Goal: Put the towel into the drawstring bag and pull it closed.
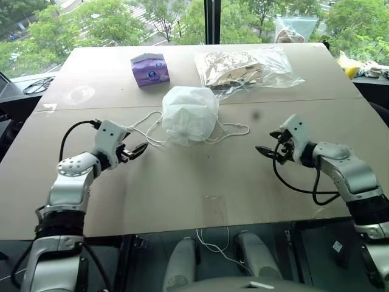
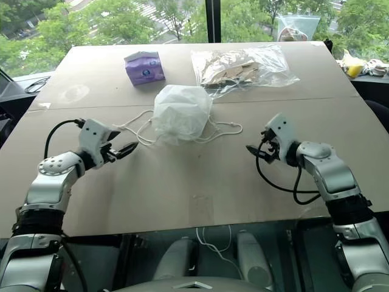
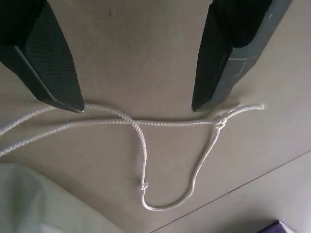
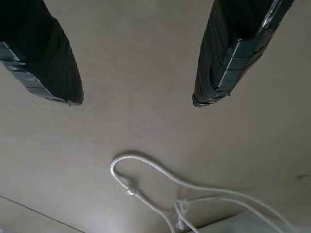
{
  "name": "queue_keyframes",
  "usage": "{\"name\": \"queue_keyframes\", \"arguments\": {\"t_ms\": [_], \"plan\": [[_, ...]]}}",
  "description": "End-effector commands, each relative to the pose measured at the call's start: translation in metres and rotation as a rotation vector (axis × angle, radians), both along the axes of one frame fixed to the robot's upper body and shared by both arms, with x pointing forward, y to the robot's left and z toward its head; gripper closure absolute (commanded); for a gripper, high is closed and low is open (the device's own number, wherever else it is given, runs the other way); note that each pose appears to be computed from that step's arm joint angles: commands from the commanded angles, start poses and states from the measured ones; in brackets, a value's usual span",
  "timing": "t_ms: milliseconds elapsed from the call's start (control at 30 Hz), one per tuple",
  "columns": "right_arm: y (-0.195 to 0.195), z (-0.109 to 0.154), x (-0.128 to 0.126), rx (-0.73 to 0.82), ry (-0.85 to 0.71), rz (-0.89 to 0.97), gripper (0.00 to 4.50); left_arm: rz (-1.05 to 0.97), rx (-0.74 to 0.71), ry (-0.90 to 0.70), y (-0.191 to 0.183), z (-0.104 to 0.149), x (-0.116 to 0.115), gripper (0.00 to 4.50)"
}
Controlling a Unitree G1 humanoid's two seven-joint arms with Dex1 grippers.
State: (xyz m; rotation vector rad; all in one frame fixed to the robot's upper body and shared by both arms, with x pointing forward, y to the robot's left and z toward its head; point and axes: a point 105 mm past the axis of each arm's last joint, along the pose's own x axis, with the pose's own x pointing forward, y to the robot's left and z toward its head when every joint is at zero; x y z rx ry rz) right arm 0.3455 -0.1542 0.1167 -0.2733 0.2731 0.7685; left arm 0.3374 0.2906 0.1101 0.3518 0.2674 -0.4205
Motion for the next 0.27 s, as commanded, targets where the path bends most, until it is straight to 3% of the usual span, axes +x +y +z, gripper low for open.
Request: {"name": "queue_keyframes", "arguments": {"t_ms": [33, 267], "plan": [[0.007, 0.025, -0.017, 0.109, -0.121, 0.111, 0.64, -0.103, -0.075, 0.023, -0.01, 0.0, -0.024, 0.85], [-0.004, 0.002, -0.043, 0.206, -0.09, 0.138, 0.64, -0.187, -0.199, 0.088, -0.032, -0.018, -0.067, 0.85]]}}
